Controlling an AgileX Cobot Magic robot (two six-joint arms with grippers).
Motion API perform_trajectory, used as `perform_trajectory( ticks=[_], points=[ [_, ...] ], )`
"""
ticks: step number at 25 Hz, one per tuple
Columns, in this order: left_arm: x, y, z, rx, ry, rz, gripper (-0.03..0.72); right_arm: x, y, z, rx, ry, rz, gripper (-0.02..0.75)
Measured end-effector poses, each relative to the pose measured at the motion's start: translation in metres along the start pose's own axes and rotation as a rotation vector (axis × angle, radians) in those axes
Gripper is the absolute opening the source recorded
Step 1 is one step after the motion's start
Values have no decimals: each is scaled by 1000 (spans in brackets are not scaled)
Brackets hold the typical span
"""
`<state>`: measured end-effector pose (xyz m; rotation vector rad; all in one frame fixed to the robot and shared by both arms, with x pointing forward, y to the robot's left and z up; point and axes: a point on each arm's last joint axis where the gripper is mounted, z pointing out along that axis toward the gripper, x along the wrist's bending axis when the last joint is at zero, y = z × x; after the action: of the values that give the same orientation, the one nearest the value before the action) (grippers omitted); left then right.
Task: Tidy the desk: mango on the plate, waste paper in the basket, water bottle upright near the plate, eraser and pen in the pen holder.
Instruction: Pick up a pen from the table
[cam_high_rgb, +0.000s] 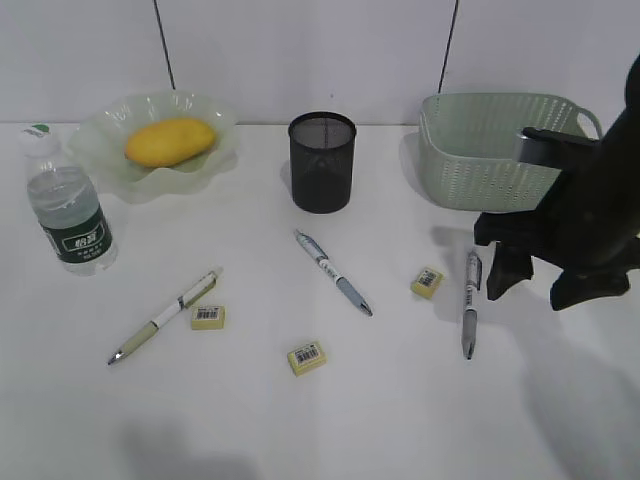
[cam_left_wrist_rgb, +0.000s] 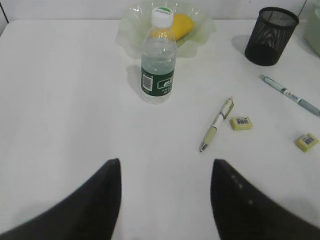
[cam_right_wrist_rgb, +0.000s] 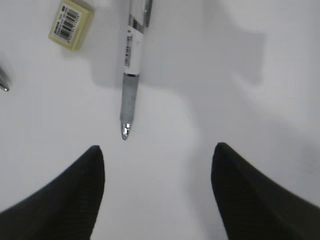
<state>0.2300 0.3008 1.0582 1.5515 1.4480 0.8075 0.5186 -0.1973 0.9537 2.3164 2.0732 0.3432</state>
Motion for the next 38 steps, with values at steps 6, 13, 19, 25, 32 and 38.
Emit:
perform_trajectory(
  ticks=[6,13,19,25,32,38],
  points=[
    [0,0,0,-1,0,2,428,9,20,17,8,0,8,501],
    [0,0,0,-2,0,2,428,17,41,37,25,-8,8,419],
    [0,0,0,-2,0,2,424,19,50,55,54,-22,22,325],
    [0,0,0,-2,0,2,424,18,50,76,97,-47,94,259],
    [0,0,0,-2,0,2,424,16,48,90,118,-56,125,246],
    [0,0,0,-2,0,2,424,18,52,91,75,-38,160,187]
  ],
)
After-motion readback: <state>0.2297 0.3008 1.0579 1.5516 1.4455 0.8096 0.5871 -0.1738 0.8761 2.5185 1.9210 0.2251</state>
